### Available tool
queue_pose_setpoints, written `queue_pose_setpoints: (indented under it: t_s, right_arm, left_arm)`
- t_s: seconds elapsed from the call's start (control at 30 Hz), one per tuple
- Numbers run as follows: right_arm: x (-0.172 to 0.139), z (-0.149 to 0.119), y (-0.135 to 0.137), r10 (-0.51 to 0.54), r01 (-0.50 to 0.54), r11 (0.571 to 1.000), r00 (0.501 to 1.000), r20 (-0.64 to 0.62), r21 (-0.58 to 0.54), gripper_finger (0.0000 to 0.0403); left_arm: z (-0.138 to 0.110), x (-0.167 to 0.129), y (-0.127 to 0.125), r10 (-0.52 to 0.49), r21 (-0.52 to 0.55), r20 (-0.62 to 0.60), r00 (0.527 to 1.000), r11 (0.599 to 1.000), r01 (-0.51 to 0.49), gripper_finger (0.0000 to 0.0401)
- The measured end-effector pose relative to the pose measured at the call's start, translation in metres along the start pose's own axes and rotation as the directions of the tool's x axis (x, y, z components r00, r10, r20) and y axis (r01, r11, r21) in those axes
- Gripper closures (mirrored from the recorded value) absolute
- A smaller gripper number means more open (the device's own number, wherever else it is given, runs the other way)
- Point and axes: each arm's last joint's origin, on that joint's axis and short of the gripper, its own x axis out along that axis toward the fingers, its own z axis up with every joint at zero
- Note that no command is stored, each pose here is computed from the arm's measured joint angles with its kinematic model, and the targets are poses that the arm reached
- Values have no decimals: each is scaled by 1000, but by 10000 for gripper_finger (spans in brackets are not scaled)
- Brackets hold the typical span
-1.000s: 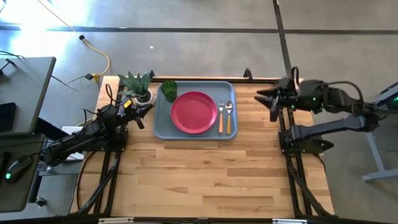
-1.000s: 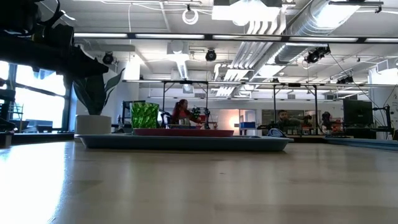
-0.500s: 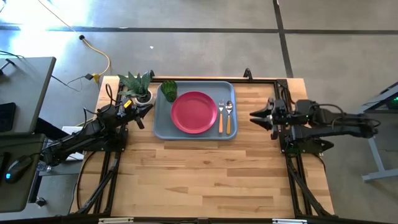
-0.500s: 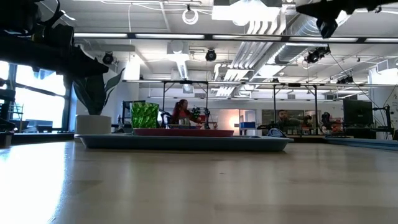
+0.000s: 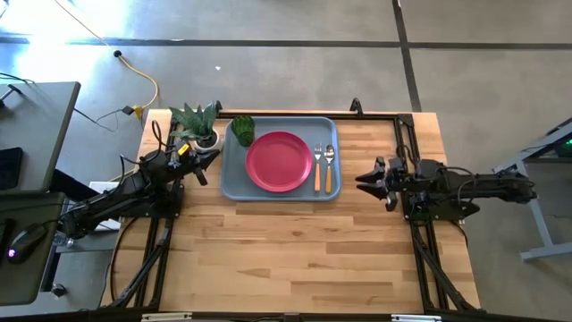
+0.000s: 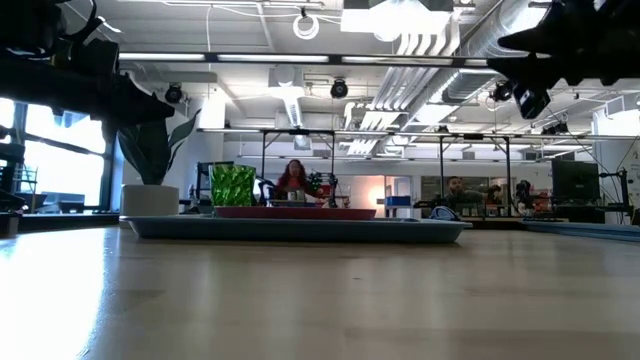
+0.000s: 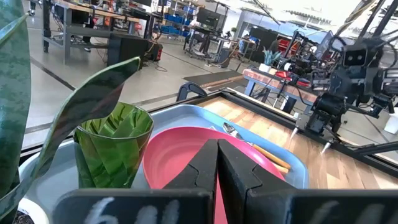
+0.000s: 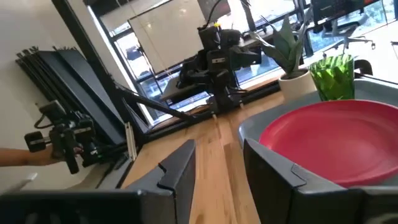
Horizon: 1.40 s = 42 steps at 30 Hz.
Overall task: Pick and place plate/cup/fork/spoon on tray
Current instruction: Return to Home Position
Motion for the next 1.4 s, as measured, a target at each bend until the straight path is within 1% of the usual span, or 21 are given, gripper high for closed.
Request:
queue_pose_setpoints:
  t_s: [0.27,0.37,0.7,0.9,1.07,1.4]
  right_arm:
    - [-3,-27,-10,43,-45,998,998,50,46,277]
    - [-4,-29,-11,37,-39,998,999,36,47,277]
    - [-4,-29,-11,30,-30,999,999,28,-13,277]
    - [-5,-26,-11,31,-28,998,998,63,-52,277]
    - [-7,-25,-13,16,-12,999,997,80,-50,277]
    - [-13,-18,-11,38,-30,998,987,156,-54,277]
  left_arm:
    - [0,0,0,0,0,0,1000,1000,0,398]
    - [0,0,0,0,0,0,1000,1000,0,398]
    - [0,0,0,0,0,0,1000,1000,0,398]
    - [0,0,0,0,0,0,1000,1000,0,398]
    - [0,0,0,0,0,0,1000,1000,0,398]
    - [0,0,0,0,0,0,1000,1000,0,398]
